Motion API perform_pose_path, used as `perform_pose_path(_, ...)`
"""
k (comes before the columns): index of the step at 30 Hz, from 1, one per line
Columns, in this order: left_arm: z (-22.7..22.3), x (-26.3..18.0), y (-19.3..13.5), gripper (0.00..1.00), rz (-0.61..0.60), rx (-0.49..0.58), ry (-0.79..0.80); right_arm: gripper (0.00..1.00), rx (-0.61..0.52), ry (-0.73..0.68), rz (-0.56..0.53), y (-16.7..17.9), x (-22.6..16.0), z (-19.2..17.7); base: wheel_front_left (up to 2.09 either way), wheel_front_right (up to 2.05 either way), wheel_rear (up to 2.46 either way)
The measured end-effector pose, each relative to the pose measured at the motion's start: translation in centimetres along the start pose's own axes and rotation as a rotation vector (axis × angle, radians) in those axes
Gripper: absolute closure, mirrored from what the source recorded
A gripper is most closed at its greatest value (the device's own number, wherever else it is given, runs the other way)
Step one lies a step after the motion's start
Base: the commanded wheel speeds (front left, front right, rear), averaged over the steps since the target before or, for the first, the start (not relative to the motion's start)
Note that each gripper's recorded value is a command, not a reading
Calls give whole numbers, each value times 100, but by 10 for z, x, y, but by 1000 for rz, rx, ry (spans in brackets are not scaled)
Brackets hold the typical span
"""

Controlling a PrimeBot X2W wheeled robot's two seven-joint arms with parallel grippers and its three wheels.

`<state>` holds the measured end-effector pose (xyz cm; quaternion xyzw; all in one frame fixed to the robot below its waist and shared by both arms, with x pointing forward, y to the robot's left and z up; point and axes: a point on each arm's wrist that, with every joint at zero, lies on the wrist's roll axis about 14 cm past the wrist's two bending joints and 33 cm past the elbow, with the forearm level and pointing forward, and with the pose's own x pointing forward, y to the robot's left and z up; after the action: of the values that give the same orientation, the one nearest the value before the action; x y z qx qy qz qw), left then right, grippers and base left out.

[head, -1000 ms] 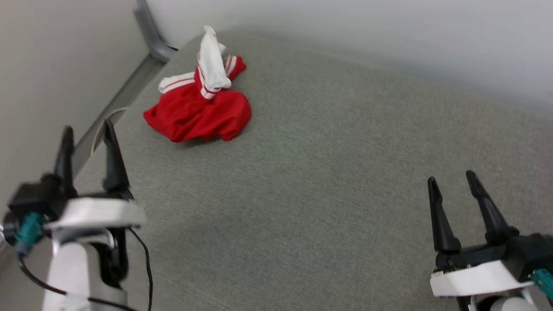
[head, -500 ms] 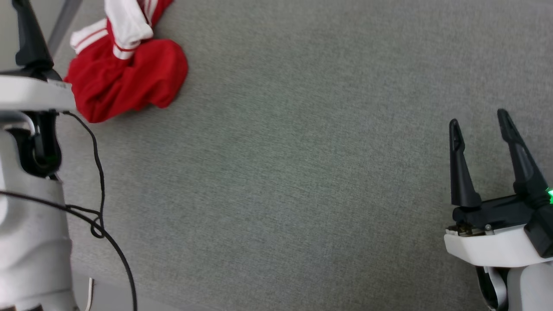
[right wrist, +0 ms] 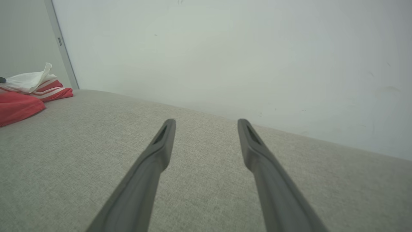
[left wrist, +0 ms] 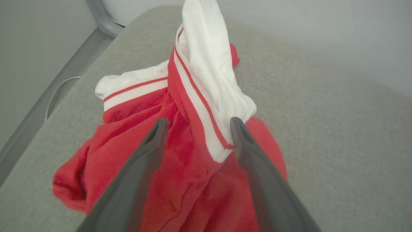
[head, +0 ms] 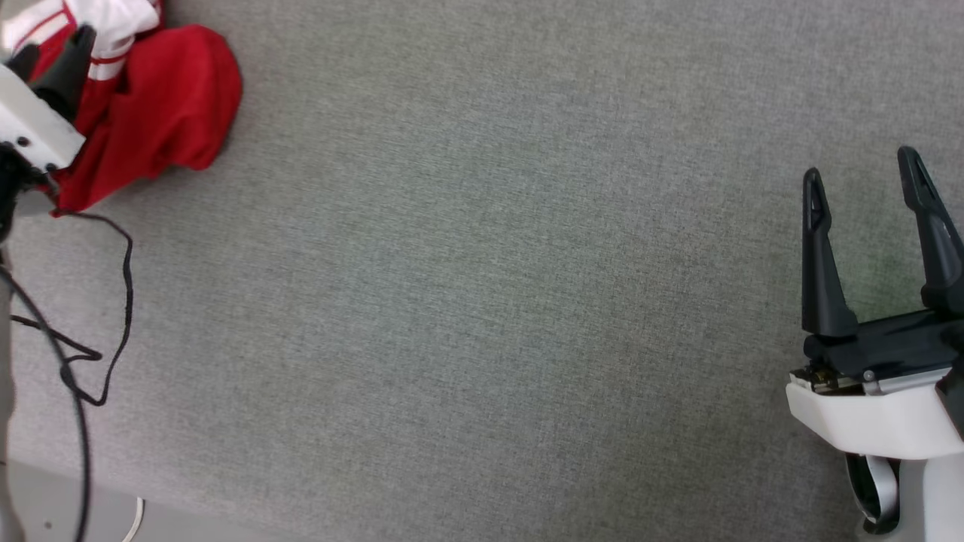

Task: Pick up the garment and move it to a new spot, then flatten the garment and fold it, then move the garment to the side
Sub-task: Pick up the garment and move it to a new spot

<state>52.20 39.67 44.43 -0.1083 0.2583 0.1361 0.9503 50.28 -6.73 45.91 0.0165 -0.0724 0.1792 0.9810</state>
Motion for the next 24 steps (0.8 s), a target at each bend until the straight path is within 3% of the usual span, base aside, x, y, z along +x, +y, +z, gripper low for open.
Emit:
perform_pose_path(9,-76,11,15,0,44,4,434,0,-24,25,-25,-12,-1,-14,0,0,0)
perform_pose_path(16,-89,16,15,0,53,45,521,0,-24,40,-32,-15,-3,-21,0,0,0)
perform_pose_path(17,-87,17,16,67,56,54,514,0,-23,39,-33,-15,-3,-21,0,0,0)
perform_pose_path(18,-86,17,18,100,61,69,499,0,-23,38,-33,-15,-3,-20,0,0,0)
perform_pose_path(24,-54,17,17,100,59,150,353,0,-13,16,-34,-15,-2,-8,0,0,0)
